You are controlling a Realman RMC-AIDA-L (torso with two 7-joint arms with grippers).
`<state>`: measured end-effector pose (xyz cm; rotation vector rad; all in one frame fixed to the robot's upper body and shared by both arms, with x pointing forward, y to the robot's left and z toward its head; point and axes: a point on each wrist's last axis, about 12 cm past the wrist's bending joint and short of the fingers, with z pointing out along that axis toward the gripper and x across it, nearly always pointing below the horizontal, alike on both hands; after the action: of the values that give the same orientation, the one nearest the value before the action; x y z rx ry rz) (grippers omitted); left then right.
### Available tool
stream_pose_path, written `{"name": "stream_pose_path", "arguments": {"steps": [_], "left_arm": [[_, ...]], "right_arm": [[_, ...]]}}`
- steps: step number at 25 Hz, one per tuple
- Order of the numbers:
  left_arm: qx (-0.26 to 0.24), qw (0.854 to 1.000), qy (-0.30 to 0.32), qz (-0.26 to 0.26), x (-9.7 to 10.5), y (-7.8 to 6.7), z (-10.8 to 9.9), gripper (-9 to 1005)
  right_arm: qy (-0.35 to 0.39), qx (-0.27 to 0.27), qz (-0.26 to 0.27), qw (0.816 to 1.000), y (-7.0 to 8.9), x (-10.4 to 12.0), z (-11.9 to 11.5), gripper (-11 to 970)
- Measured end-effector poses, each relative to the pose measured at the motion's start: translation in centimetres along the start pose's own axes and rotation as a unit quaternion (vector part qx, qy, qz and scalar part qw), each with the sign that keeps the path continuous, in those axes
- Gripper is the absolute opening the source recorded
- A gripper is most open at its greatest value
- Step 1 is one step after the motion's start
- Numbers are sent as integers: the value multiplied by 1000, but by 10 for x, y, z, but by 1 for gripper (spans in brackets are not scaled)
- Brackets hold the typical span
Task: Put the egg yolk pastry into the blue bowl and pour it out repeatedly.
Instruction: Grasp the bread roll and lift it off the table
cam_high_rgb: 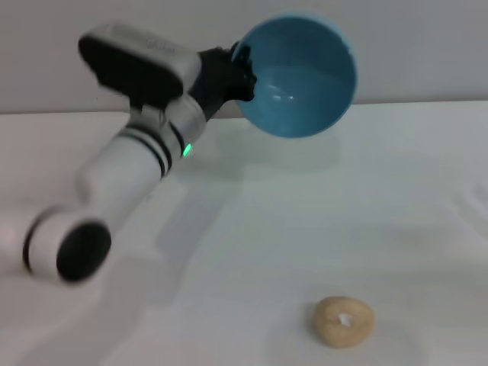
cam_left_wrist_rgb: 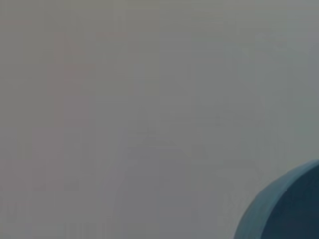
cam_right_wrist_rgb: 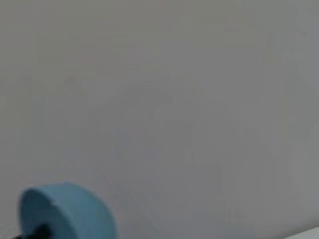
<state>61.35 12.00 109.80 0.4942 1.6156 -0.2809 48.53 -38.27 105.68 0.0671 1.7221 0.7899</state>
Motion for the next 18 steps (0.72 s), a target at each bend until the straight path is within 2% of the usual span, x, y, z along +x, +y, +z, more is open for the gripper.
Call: {"name": "stream_pose_path", "arguments": {"steps": [1,2,3,7,13,18], "left_arm": [[0,1000,28,-9,-1,4,5,13],[3,996,83,-30,-6,13,15,13],[3,996,83,-30,-6,13,15,12],[19,981,184,-58,-12,27,26,12],[70,957,272,-74,-29,42,27,12],[98,938,323,-81,-39,53,20,12]], "right_arm": [[5,-5,-2,1000,1,0,3,611],[10,-10,-4,1000,3,0,7,611],[16,-16,-6,1000,4,0,10,611],[47,-50,-22,997,13,1,27,611],[120,-115,-51,985,30,-1,54,610],[236,-151,-49,959,45,-4,73,610]]}}
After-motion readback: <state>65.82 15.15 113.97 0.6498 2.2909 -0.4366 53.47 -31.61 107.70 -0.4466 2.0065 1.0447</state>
